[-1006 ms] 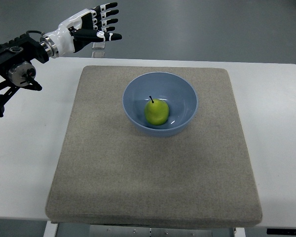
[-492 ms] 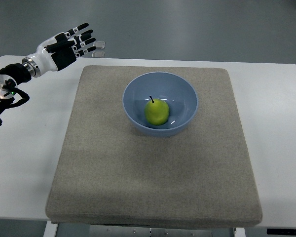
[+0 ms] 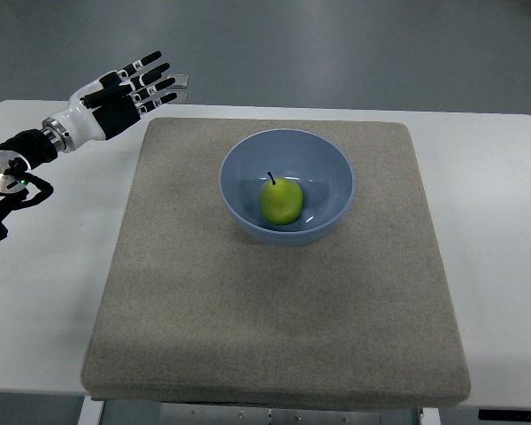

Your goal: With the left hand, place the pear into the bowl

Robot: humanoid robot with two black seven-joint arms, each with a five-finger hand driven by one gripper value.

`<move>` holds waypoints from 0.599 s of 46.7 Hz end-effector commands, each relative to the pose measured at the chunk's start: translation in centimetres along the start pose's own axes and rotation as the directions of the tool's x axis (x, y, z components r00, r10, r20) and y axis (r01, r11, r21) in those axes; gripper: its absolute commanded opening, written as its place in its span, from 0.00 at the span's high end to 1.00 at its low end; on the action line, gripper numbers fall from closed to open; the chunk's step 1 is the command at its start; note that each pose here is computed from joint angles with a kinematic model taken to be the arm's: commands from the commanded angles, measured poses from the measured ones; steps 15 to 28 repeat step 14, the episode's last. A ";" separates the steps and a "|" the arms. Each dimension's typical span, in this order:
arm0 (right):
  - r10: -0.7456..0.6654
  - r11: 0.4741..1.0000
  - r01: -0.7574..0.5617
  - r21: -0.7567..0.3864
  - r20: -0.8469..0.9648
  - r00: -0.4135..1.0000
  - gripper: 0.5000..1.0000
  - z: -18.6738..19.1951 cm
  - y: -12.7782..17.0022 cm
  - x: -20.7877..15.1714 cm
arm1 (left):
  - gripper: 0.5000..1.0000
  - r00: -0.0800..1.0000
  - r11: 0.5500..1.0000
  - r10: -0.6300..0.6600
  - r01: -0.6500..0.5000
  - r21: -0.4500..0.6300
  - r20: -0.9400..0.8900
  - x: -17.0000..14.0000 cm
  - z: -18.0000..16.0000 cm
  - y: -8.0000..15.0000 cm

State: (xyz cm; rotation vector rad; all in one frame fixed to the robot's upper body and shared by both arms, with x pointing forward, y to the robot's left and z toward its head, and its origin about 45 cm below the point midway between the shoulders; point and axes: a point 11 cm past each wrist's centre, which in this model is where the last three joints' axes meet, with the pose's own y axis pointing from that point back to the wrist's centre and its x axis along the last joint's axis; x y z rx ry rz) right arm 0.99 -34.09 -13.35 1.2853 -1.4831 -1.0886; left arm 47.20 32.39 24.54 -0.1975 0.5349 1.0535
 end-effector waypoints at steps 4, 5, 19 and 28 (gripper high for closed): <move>-0.008 1.000 0.008 -0.001 0.000 1.000 0.15 0.1 0.0 -0.2 | 0.01 1.000 1.000 0.009 -0.009 0.004 -0.002 0.3 -0.2 0.3; -0.011 1.000 0.011 -0.001 0.001 1.000 0.15 0.1 0.0 -0.3 | 0.01 1.000 1.000 0.011 -0.011 0.005 0.000 0.4 -0.2 0.3; -0.016 1.000 0.016 0.001 0.004 1.000 0.15 0.1 0.0 -0.5 | 0.01 1.000 1.000 0.011 -0.011 0.010 0.005 0.4 -0.3 0.4; -0.016 1.000 0.016 0.001 0.004 1.000 0.15 0.1 0.0 -0.5 | 0.01 1.000 1.000 0.011 -0.011 0.010 0.005 0.4 -0.3 0.4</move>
